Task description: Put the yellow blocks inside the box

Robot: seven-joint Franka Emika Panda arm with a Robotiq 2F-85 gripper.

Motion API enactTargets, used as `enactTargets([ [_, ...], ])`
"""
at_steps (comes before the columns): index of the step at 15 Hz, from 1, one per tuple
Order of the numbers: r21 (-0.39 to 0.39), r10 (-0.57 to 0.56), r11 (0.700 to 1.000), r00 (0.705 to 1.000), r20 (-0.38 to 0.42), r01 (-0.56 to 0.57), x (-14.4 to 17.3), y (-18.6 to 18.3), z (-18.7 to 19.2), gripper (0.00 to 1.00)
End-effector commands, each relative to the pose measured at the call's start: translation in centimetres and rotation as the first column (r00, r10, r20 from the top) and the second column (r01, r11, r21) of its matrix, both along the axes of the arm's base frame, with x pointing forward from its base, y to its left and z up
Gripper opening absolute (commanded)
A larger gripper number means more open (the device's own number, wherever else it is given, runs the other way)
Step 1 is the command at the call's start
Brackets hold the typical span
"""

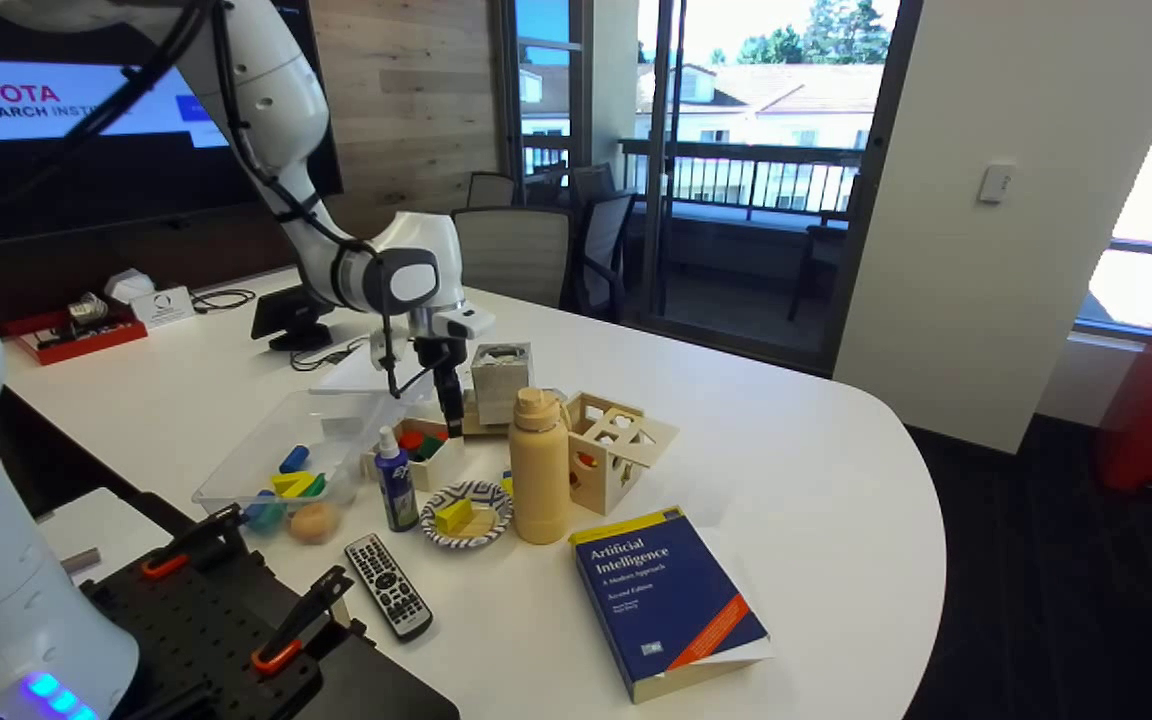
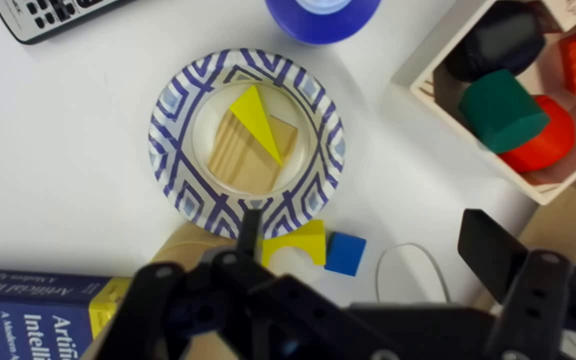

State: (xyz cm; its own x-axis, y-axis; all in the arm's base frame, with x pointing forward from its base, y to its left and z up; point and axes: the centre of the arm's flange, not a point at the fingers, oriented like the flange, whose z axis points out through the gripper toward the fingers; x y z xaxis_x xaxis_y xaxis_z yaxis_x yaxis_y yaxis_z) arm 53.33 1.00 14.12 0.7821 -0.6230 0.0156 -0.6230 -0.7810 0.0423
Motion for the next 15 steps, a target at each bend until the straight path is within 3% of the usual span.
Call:
enactTargets([
  [1, 0.036, 0.089, 0.995, 0.996, 0.015, -0.089, -0.5, 1.3, 7.4, 1.00],
  [8, -0.005, 0.239, 0.971, 0.970, -0.034, -0.239, 0.1, 3.6, 17.3, 1.00],
  [15, 0.018, 0.302, 0.953, 0.952, -0.048, -0.302, -0.2, 3.4, 19.6, 1.00],
])
